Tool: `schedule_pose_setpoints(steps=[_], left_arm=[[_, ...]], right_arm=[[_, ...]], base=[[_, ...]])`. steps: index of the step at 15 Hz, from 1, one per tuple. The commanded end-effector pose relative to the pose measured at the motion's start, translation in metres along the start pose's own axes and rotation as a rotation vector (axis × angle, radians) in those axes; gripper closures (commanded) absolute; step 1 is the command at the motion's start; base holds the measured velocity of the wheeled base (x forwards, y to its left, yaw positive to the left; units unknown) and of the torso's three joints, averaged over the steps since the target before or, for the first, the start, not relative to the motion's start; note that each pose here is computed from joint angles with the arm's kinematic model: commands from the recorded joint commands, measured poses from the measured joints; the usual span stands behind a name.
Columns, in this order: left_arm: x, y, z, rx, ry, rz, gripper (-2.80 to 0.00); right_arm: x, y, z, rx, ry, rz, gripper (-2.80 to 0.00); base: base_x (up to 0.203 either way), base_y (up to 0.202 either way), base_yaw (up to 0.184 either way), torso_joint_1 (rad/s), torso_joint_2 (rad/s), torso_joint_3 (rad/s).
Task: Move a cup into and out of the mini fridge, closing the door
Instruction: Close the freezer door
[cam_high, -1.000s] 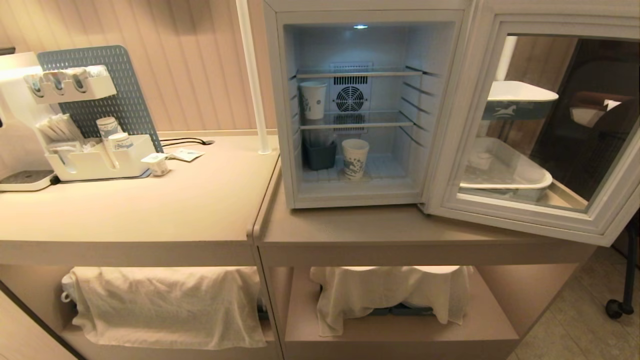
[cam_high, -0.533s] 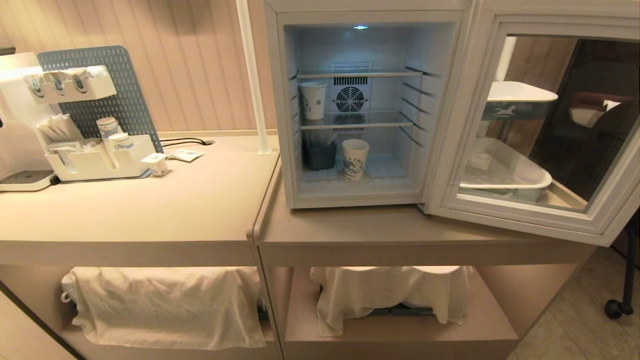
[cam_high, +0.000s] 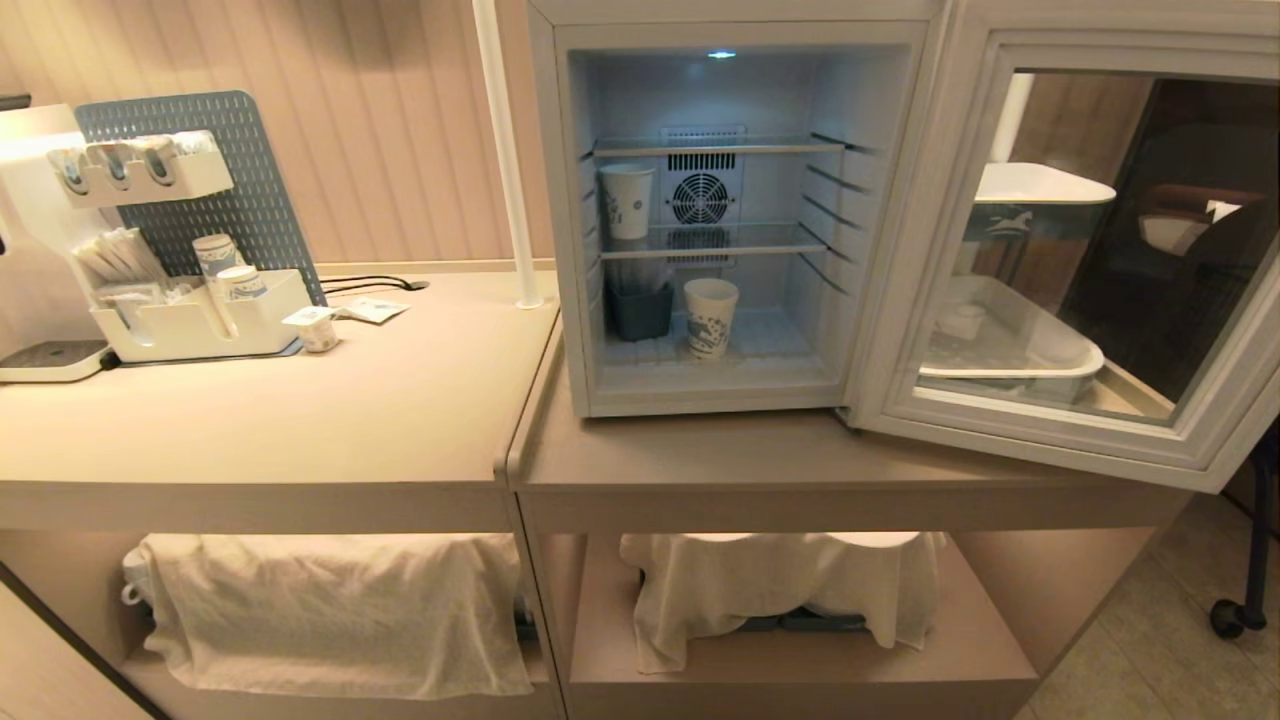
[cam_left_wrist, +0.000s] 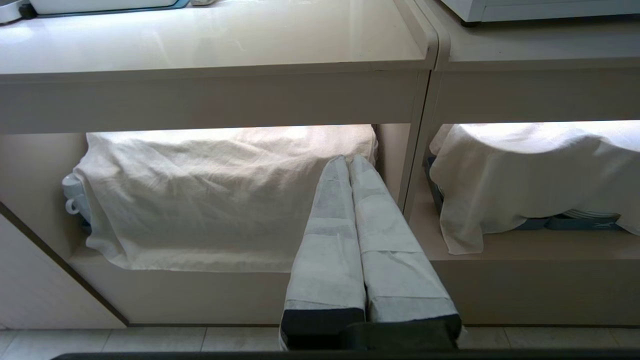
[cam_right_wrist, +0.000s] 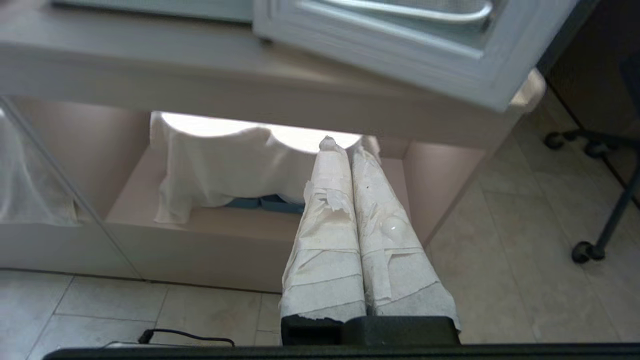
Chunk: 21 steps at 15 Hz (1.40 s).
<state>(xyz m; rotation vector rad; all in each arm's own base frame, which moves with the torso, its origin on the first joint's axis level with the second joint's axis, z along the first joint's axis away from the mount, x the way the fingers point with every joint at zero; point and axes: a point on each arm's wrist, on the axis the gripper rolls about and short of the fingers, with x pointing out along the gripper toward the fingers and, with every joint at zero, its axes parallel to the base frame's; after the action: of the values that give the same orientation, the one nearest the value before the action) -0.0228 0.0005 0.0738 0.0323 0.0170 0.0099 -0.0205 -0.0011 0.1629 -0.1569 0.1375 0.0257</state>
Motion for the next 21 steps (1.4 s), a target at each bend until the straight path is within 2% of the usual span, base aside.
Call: schedule_pose_setpoints(steps=[1,6,7,9,14,16,17,21], left_arm=[[0.0,0.0,0.0,0.0,0.003,0.0,0.0],[0.0,0.0,0.0,0.0,0.003,0.0,0.0],[0.0,0.0,0.0,0.0,0.003,0.0,0.0],[0.0,0.0,0.0,0.0,0.003,0.0,0.0],[0.0,0.0,0.0,0.0,0.002,0.0,0.0],[0.0,0.0,0.0,0.0,0.003,0.0,0.0],[0.0,0.0,0.0,0.0,0.002,0.0,0.0],[0.0,0.0,0.0,0.0,0.003,0.0,0.0]], right_arm=[[0.013,-0.005,0.033,-0.002,0.057,0.0,0.0],[0.052,-0.018,0.107,-0.026,0.182,-0.134,0.0],[0.065,-0.02,0.119,-0.031,0.21,-0.176,0.0],[0.093,-0.03,0.138,-0.053,0.281,-0.322,0.0],[0.134,-0.058,0.147,-0.09,0.424,-0.6,0.0],[0.151,-0.074,0.146,-0.089,0.48,-0.74,0.0],[0.161,-0.085,0.146,-0.078,0.486,-0.81,0.0],[0.2,-0.123,0.151,-0.057,0.453,-0.98,0.0]], base=[[0.0,0.0,0.0,0.0,0.0,0.0],[0.0,0.0,0.0,0.0,0.0,0.0],[0.0,0.0,0.0,0.0,0.0,0.0],[0.0,0.0,0.0,0.0,0.0,0.0],[0.0,0.0,0.0,0.0,0.0,0.0],[0.0,0.0,0.0,0.0,0.0,0.0],[0.0,0.0,0.0,0.0,0.0,0.0],[0.0,0.0,0.0,0.0,0.0,0.0]])
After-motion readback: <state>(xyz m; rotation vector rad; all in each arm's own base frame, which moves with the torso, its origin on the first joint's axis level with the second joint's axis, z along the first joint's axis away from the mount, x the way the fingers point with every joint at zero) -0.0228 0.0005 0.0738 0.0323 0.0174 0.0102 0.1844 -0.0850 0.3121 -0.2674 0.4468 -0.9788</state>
